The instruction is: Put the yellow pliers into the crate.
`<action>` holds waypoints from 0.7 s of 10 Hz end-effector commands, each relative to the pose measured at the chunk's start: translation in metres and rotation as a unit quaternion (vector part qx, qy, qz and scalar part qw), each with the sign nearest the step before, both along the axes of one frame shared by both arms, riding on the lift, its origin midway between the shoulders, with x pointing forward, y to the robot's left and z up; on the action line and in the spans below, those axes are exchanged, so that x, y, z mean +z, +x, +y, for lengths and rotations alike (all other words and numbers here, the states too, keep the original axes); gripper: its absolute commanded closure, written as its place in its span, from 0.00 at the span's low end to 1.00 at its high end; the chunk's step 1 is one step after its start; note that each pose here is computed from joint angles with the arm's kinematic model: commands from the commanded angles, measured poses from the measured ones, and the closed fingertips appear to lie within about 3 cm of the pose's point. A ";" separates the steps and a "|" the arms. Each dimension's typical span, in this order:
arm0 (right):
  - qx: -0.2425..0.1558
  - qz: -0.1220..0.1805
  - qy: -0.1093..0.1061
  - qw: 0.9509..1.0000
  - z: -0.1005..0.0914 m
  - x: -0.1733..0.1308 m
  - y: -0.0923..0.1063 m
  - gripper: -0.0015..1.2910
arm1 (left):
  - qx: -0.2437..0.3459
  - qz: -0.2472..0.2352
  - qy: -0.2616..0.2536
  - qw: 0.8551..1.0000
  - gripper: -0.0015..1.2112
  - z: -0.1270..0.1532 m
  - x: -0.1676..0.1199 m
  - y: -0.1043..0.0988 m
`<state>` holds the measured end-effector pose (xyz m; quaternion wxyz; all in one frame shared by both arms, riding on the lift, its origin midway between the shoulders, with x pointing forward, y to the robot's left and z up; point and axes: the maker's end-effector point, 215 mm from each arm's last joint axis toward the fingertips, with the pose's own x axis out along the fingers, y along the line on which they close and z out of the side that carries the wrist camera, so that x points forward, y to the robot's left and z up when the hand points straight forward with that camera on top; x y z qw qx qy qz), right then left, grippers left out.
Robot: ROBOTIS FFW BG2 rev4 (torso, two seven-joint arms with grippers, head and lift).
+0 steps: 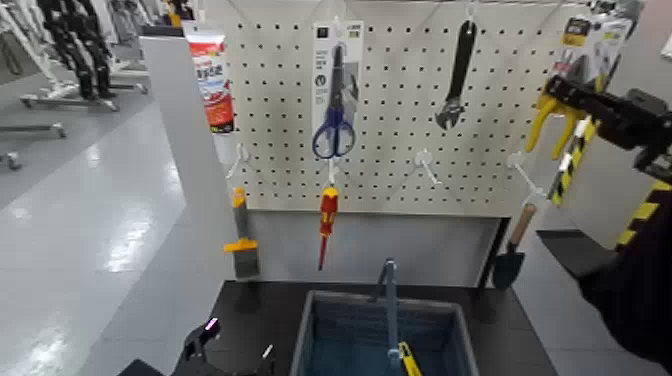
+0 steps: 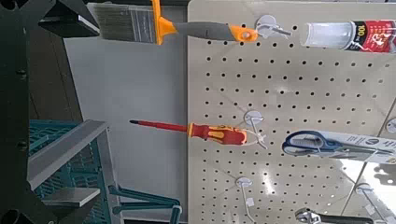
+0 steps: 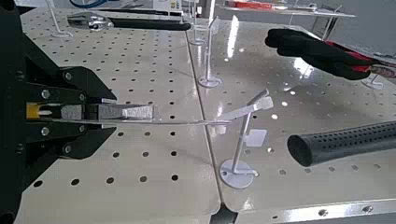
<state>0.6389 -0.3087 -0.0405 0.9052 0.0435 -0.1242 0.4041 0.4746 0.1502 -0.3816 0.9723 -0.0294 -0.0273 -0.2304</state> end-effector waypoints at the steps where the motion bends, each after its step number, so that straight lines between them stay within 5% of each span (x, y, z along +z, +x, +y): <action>1: 0.010 -0.029 -0.011 0.999 0.013 0.020 -0.021 0.91 | 0.000 0.000 0.000 1.000 0.09 0.000 0.000 -0.001; 4: 0.025 -0.071 -0.026 0.997 0.042 0.042 -0.062 0.91 | 0.000 0.000 0.000 1.000 0.09 0.001 0.000 -0.001; 7: 0.038 -0.077 -0.016 0.996 0.073 0.033 -0.077 0.91 | 0.000 -0.001 0.003 1.000 0.09 0.002 0.000 -0.001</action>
